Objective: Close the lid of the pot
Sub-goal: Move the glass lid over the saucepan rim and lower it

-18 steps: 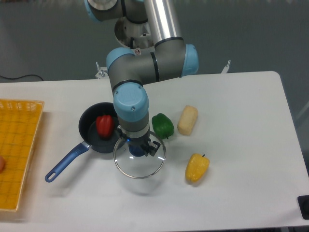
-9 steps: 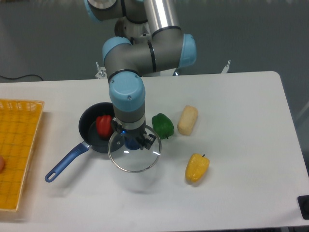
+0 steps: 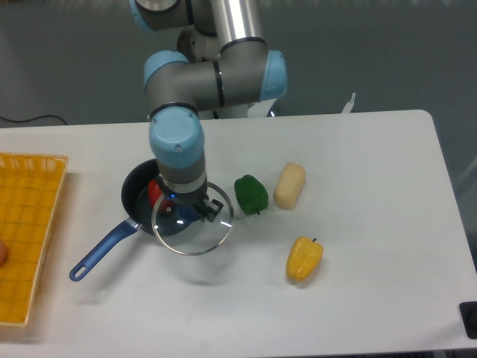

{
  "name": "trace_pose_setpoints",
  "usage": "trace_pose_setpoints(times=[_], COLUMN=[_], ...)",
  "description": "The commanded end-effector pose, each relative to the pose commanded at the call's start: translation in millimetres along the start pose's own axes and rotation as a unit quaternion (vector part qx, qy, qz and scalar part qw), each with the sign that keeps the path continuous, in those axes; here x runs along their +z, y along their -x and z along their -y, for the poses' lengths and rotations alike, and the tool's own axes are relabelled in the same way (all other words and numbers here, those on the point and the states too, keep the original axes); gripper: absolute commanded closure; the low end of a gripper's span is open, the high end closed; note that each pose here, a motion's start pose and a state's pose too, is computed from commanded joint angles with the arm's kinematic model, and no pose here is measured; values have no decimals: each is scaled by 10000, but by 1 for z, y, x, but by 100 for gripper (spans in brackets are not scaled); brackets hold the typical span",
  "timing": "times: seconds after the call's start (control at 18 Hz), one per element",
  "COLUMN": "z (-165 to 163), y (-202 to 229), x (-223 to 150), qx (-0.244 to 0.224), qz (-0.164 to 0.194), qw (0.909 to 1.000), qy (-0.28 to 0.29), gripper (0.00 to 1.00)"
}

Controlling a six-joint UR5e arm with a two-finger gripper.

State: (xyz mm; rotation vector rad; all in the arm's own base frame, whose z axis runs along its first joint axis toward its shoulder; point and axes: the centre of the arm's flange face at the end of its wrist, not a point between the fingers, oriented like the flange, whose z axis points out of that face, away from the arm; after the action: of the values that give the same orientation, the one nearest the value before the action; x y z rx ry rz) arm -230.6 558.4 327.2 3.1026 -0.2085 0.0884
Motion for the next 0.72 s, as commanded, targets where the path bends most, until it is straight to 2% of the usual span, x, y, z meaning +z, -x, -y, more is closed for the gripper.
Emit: trace_pose_setpoints(times=[0.61, 0.72], z=[2, 1], y=[-51, -57], x=[12, 12], qx=[404, 458], qz=[-17, 72], qw=[9991, 9987], qy=[121, 210], gripper=[55, 55])
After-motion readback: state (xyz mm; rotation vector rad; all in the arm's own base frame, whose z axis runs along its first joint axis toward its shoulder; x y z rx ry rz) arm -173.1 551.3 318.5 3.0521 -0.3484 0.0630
